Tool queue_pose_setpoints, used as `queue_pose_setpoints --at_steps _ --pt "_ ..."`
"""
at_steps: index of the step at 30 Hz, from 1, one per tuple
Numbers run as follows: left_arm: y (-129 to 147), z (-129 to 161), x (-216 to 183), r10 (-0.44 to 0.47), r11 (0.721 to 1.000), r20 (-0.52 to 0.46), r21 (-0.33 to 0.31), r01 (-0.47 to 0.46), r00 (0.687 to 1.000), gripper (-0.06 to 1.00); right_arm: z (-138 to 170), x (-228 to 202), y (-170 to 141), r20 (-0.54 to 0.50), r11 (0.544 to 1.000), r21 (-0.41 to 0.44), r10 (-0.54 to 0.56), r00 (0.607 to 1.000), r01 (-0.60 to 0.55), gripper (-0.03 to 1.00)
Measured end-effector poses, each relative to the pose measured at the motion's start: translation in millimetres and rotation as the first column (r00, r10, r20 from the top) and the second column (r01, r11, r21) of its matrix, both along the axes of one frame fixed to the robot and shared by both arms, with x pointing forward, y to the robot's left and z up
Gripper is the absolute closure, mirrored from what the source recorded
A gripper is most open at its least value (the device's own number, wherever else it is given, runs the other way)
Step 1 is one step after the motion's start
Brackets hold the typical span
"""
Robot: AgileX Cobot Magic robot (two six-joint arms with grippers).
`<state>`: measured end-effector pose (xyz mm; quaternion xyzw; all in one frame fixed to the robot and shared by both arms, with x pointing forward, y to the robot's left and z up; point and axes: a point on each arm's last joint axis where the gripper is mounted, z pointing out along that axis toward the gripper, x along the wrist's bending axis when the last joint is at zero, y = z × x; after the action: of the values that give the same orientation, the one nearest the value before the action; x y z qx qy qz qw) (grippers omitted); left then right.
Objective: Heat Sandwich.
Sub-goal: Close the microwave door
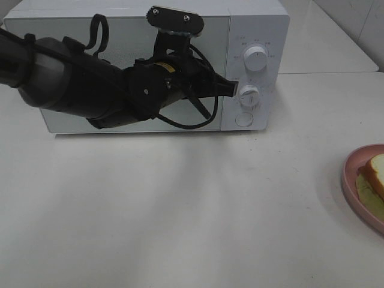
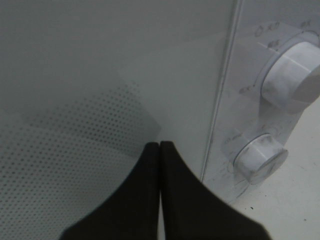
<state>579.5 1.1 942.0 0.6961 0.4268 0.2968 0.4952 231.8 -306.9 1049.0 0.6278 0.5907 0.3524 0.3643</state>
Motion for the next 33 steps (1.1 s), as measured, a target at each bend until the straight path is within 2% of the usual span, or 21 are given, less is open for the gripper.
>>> queue_pose_setpoints --at_steps 6,10,17,25,27,31,33 --pt "0.8 8.4 -2.3 0.007 1.0 -0.002 -0.022 -0.007 1.0 0.94 0.0 0.0 0.0 0.0 1.0 0.0 0.0 1.0 0.0 0.24" --pt "12.1 19.8 -10.9 0.052 0.997 0.029 -0.051 -0.051 0.998 0.94 0.0 0.0 0.0 0.0 1.0 0.0 0.0 1.0 0.0 0.24" --pt "22.9 19.0 -29.7 0.047 0.998 0.001 -0.033 -0.047 0.999 0.94 0.0 0.0 0.0 0.0 1.0 0.0 0.0 1.0 0.0 0.24" --pt "34.8 22.7 -58.9 -0.034 0.999 -0.131 -0.002 0.035 0.991 0.94 0.0 0.0 0.0 0.0 1.0 0.0 0.0 1.0 0.0 0.24" --pt "41.5 22.2 -71.1 -0.065 0.998 -0.199 0.009 0.068 0.978 0.94 0.0 0.0 0.0 0.0 1.0 0.0 0.0 1.0 0.0 0.24" --pt "48.9 22.5 -83.6 -0.087 0.996 -0.265 0.009 0.092 0.96 0.94 0.0 0.0 0.0 0.0 1.0 0.0 0.0 1.0 0.0 0.24" --pt "56.5 23.0 -95.0 -0.104 0.994 -0.311 0.01 0.112 0.945 0.8 0.0 0.0 0.0 0.0 1.0 0.0 0.0 1.0 0.0 0.24"
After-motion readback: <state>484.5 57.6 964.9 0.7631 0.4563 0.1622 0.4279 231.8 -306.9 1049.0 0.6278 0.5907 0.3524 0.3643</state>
